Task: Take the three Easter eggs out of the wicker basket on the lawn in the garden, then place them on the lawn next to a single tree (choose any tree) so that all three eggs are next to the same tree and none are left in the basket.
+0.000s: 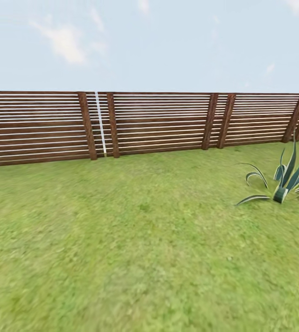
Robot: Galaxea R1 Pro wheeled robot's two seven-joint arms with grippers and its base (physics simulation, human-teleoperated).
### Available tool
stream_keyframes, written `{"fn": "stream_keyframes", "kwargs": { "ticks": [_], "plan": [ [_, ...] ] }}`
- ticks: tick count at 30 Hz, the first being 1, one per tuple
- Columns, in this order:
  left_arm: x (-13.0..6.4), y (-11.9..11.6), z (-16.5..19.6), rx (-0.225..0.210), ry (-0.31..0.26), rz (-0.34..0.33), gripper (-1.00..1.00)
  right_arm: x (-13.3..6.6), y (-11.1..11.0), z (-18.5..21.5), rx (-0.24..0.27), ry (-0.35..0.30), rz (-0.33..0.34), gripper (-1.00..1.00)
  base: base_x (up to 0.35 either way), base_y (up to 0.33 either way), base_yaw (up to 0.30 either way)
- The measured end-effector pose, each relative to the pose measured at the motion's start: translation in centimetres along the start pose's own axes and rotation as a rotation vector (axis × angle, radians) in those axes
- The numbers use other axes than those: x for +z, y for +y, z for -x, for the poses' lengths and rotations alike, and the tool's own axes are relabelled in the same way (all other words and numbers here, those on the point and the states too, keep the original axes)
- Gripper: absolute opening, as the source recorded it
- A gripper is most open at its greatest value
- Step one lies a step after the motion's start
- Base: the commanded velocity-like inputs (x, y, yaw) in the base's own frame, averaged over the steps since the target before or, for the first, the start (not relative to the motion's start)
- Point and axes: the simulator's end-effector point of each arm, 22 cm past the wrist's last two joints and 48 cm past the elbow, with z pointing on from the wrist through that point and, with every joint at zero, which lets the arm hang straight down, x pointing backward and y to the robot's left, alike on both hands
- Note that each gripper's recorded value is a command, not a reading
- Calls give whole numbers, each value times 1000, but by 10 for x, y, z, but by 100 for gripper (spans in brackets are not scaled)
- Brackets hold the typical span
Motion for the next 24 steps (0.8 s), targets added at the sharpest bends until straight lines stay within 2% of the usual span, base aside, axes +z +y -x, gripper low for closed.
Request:
{"fn": "stream_keyframes", "kwargs": {
  "ticks": [24],
  "plan": [
    [0,0,0,0,-1,0,100,0,0,0,8,0,0,100,339,0,0]
  ]
}}
